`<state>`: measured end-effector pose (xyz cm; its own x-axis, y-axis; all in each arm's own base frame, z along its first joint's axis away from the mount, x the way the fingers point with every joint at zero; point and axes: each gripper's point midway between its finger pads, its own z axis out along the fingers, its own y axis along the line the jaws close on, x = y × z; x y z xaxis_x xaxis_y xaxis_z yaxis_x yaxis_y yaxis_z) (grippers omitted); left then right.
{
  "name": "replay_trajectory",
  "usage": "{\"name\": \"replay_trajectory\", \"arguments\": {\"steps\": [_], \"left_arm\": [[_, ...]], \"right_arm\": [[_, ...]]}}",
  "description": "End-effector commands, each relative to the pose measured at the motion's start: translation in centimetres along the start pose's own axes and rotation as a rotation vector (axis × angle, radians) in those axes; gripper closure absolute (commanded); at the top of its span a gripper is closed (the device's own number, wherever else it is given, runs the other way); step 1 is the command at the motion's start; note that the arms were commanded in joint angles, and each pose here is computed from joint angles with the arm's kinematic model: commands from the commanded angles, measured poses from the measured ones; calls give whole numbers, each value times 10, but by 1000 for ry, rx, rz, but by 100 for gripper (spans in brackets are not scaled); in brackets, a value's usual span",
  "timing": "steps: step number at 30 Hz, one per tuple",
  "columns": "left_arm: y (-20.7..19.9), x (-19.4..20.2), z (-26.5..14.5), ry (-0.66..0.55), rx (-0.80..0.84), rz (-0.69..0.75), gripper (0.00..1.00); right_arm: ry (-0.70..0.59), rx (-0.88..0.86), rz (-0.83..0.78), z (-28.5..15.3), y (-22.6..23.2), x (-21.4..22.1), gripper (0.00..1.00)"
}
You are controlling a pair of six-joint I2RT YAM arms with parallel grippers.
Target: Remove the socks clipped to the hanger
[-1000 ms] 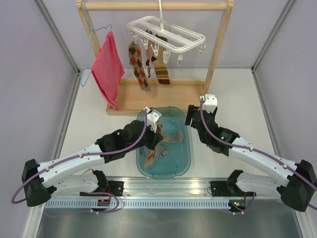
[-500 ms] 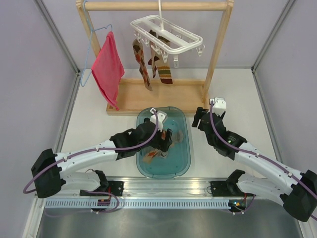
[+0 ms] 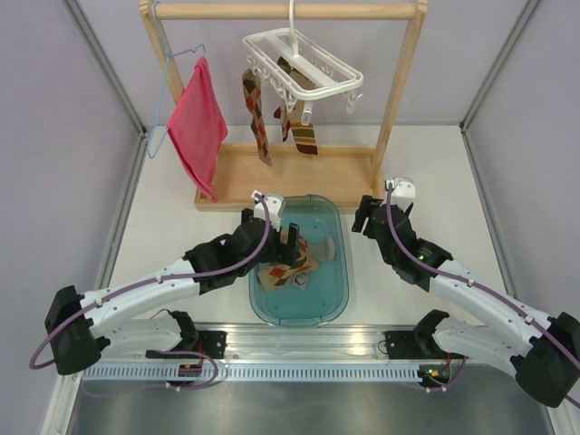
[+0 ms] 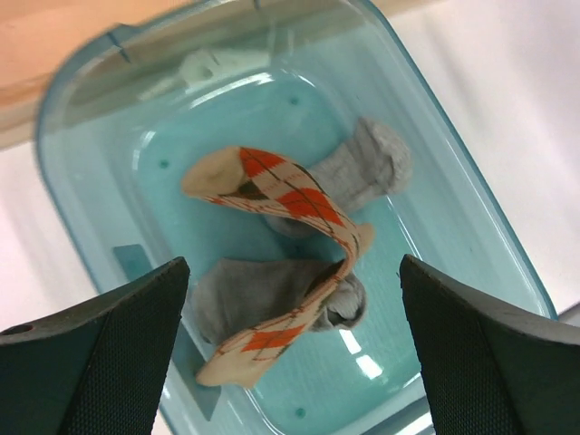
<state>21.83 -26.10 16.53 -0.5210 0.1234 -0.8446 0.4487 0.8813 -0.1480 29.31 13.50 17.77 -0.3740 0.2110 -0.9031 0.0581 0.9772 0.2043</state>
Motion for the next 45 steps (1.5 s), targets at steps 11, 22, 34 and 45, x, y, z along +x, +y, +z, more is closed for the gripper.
{"name": "replay_trajectory", "arguments": {"steps": [11, 22, 34, 45], "left_arm": [[93, -126, -8, -256, -95, -307, 0], [130, -201, 51, -362, -85, -359, 0], [164, -249, 122, -469, -177, -323, 0], [198, -255, 175, -489, -303, -264, 1]], "right_arm": [[9, -8, -1, 11, -7, 4, 23], [26, -12, 3, 24, -16, 11, 23], [23, -39, 18, 24, -19, 10, 23], [48, -47, 19, 39, -19, 17, 23]]}}
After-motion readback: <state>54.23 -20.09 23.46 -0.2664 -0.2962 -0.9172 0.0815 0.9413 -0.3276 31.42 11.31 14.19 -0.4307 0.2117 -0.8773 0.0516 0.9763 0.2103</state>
